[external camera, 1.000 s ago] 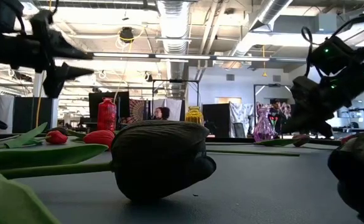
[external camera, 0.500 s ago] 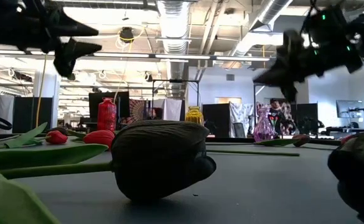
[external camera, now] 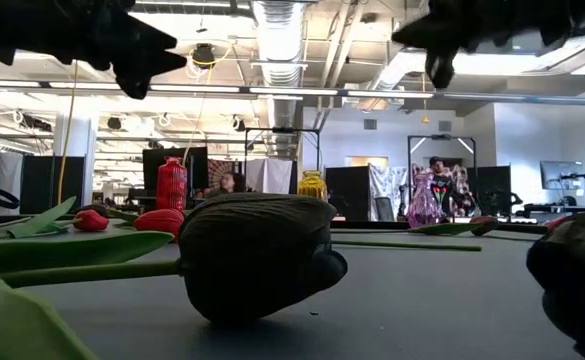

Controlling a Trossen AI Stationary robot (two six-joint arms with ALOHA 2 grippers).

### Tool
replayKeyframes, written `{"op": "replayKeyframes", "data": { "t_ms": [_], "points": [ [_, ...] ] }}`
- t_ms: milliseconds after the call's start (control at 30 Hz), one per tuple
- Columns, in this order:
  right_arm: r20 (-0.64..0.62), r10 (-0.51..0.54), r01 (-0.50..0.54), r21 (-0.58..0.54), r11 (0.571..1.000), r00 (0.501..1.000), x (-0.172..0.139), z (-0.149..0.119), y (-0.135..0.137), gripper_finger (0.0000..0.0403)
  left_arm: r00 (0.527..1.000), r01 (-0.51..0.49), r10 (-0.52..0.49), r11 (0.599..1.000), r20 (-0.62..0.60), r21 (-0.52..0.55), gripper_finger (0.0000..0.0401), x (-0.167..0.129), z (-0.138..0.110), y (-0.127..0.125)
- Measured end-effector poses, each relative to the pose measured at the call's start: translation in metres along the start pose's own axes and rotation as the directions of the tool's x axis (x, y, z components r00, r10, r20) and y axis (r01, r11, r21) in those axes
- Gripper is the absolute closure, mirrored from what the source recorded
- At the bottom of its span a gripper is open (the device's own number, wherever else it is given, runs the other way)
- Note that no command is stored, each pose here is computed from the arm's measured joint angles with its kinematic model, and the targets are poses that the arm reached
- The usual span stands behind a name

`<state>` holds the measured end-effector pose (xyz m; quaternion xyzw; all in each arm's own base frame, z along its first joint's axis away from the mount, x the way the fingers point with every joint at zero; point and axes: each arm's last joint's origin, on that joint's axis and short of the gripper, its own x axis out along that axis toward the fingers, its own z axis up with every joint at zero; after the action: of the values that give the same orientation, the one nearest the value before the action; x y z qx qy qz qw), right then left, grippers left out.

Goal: Sort flowers into vase by color
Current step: Put the right red tulip into the yellow vase

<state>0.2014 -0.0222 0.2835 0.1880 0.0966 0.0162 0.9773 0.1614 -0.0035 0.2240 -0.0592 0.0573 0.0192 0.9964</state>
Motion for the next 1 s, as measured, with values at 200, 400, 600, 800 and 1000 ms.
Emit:
{"op": "replayKeyframes", "data": {
  "t_ms": [200,400,600,800,1000],
  "points": [
    [-0.183,0.048,-0.052,-0.019,0.998,0.982,0.018,0.007,0.026,0.0375,0.997,0.019,-0.021,0.999,0.07,0.033,0.0246,0.009,0.005,-0.002],
    [-0.43,0.002,-0.041,-0.082,0.996,0.903,0.05,0.001,0.042,0.0375,1.0,0.008,-0.008,1.0,0.01,0.025,0.0246,0.021,0.002,-0.002],
    [-0.731,-0.097,0.052,-0.084,0.995,0.675,0.064,-0.009,0.046,0.0375,0.993,0.003,-0.007,0.999,-0.114,-0.035,0.0246,0.039,-0.019,-0.003],
    [-0.924,-0.178,0.266,-0.088,0.96,0.338,0.062,-0.021,0.041,0.0375,0.991,0.019,-0.023,0.999,-0.132,-0.032,0.0246,0.051,-0.029,-0.007],
    [-0.973,-0.209,0.533,-0.129,0.836,0.092,0.045,-0.035,0.032,0.0349,0.994,0.026,-0.027,1.0,-0.106,-0.014,0.0246,0.058,-0.031,-0.008]
  ]
}}
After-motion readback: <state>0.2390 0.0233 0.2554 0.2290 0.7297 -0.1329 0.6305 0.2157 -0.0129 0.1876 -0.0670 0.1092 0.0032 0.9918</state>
